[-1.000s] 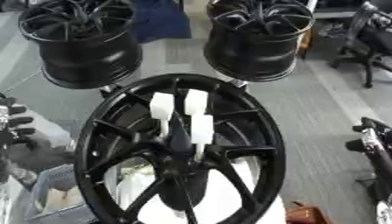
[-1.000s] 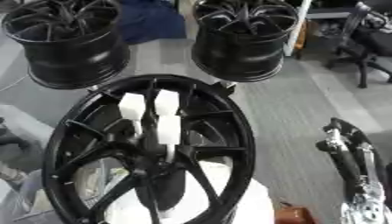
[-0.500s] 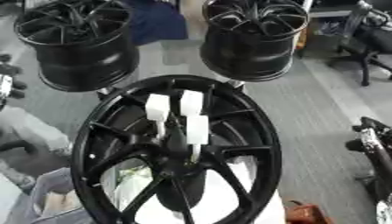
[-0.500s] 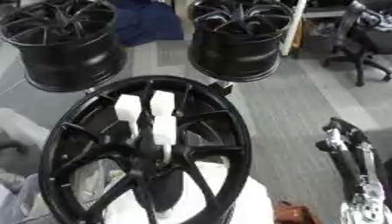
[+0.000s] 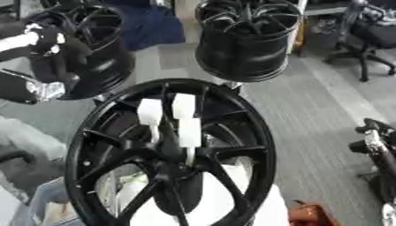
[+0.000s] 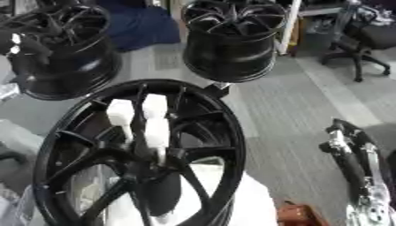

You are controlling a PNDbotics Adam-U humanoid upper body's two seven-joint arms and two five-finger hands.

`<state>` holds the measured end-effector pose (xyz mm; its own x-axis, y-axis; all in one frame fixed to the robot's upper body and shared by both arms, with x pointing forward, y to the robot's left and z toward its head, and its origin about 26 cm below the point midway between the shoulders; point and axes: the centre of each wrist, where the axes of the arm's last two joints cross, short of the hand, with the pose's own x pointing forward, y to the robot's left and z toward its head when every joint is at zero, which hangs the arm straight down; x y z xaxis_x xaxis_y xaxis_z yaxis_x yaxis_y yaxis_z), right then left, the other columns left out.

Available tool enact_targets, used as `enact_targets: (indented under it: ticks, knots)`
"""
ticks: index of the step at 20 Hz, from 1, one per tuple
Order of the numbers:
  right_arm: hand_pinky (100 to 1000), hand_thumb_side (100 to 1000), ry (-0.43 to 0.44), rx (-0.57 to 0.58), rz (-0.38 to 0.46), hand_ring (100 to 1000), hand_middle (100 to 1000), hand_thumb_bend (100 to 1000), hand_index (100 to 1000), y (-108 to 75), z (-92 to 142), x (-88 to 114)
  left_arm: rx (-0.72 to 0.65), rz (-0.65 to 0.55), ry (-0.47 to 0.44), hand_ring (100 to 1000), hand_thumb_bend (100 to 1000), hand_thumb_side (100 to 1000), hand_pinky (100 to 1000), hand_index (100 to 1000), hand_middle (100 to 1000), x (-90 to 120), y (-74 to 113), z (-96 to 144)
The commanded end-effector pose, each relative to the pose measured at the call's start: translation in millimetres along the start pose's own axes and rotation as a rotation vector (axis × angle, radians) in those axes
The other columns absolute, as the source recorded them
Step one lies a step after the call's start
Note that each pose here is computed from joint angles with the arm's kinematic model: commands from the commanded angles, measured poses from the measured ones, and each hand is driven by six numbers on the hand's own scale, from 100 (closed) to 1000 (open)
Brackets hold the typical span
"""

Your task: Pull the pin out of the wheel hub.

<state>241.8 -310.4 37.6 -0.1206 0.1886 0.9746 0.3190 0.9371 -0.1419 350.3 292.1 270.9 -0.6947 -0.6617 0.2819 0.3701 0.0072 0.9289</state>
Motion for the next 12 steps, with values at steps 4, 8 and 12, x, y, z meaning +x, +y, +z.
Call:
enact_targets:
  ticks: [4, 8, 12]
  knots:
    - [604, 554, -0.021, 0.015, 0.022, 508, 647, 100, 781, -4.0, -2, 4, -0.222, -0.136, -0.003, 493, 292, 379, 551, 869, 756, 0, 10.5, -38]
    - [604, 554, -0.019, 0.017, 0.020, 508, 646, 100, 781, -3.7, -2, 4, -0.256, -0.184, -0.006, 494, 315, 361, 557, 876, 800, -5, 6.6, -66]
    - [604, 555, -0.018, 0.022, 0.018, 508, 646, 100, 782, -2.9, -2, 4, -0.272, -0.211, -0.017, 495, 325, 368, 560, 889, 850, -8, 2.5, -87]
